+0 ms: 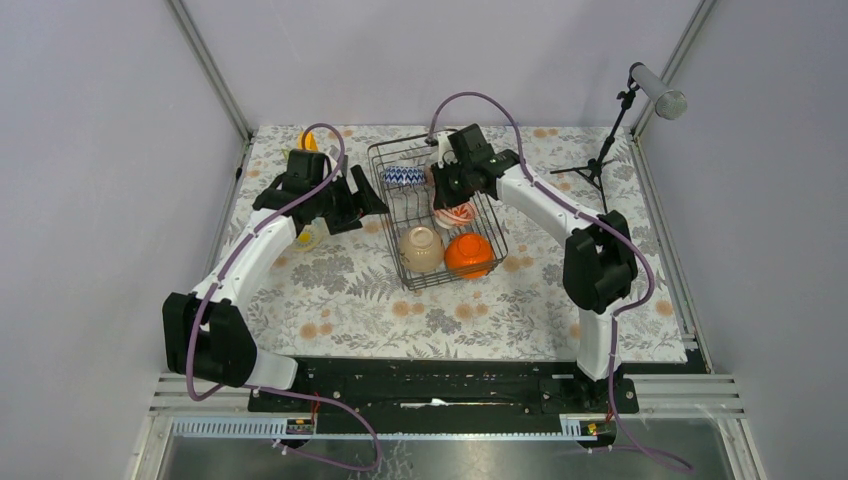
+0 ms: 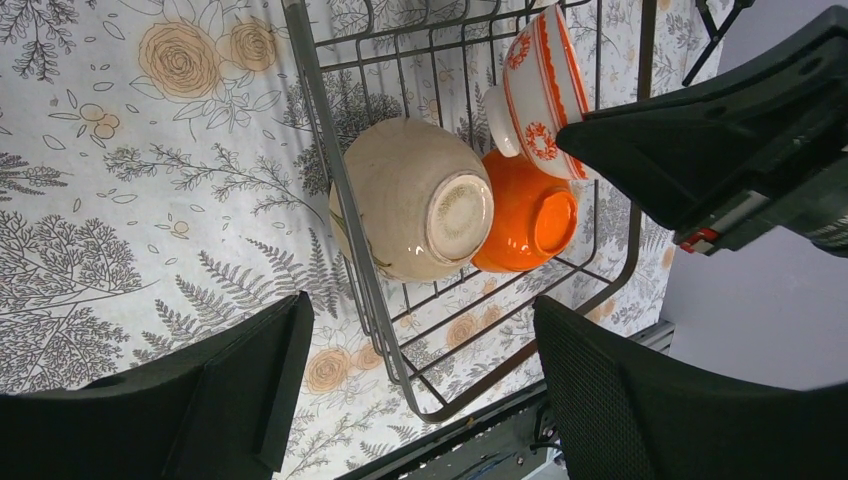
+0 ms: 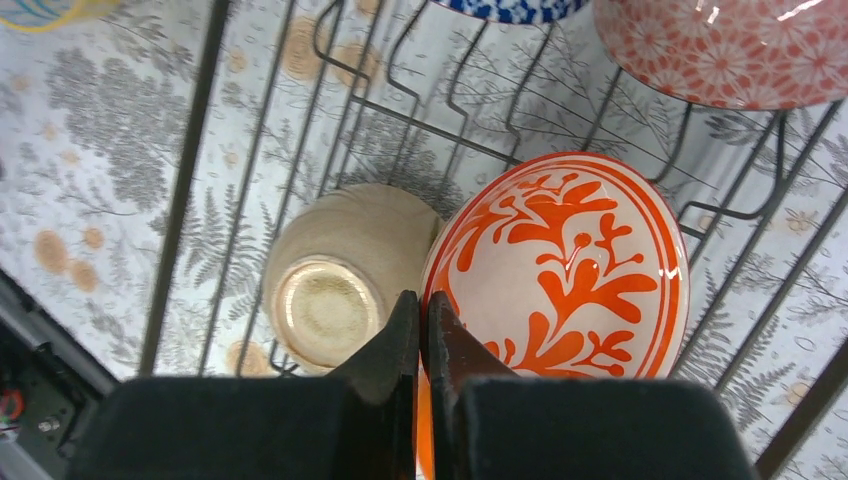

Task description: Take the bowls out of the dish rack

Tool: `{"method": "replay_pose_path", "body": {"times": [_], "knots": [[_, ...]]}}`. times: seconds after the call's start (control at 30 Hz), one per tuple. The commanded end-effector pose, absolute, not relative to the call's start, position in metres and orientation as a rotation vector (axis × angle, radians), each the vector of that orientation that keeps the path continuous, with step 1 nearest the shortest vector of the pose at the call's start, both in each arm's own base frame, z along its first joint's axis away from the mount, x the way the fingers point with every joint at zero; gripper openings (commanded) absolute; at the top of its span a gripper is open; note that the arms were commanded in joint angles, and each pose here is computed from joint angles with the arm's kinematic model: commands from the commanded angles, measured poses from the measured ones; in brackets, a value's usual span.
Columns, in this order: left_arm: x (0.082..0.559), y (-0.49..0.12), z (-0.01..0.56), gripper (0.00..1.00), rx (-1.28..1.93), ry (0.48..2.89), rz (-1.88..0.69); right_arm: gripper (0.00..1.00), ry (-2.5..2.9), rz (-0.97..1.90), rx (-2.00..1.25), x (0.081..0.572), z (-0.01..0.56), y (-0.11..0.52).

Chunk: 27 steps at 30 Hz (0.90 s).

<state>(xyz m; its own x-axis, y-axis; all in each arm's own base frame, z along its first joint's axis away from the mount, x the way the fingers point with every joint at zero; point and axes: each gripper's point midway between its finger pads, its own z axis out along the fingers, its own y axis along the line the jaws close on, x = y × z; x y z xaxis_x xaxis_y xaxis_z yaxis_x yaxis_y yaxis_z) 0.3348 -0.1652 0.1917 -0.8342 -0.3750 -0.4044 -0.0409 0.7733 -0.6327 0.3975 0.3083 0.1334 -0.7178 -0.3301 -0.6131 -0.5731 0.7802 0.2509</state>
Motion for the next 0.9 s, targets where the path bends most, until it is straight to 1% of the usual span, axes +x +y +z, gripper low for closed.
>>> {"method": "replay_pose_path", "body": {"times": [0.0, 0.13, 0.27, 0.53, 0.63, 0.73, 0.87], "knots": [[0.339, -0.167, 0.206, 0.85, -0.294, 2.374, -0.884, 0.0, 2.253, 0.78, -0.677, 0.389, 0.212, 0.329], [0.338, -0.167, 0.207, 0.85, -0.293, 2.372, -0.885, 0.0, 2.195, 0.892, -0.691, 0.379, 0.239, 0.338], [0.338, -0.168, 0.208, 0.85, -0.294, 2.372, -0.895, 0.0, 2.135, 0.868, -0.669, 0.379, 0.267, 0.333], [0.336, -0.169, 0.209, 0.85, -0.296, 2.348, -0.917, 0.0, 2.055, 0.548, -0.527, 0.382, 0.296, 0.274], [0.339, -0.168, 0.21, 0.85, -0.303, 2.342, -0.906, 0.0, 2.072, 0.382, -0.457, 0.38, 0.285, 0.242], [0.342, -0.161, 0.203, 0.84, -0.332, 2.363, -0.773, 0.0, 2.097, 0.17, -0.359, 0.38, 0.271, 0.203], [0.347, -0.167, 0.202, 0.84, -0.307, 2.366, -0.728, 0.0, 2.116, -0.072, -0.268, 0.374, 0.25, 0.157]]}}
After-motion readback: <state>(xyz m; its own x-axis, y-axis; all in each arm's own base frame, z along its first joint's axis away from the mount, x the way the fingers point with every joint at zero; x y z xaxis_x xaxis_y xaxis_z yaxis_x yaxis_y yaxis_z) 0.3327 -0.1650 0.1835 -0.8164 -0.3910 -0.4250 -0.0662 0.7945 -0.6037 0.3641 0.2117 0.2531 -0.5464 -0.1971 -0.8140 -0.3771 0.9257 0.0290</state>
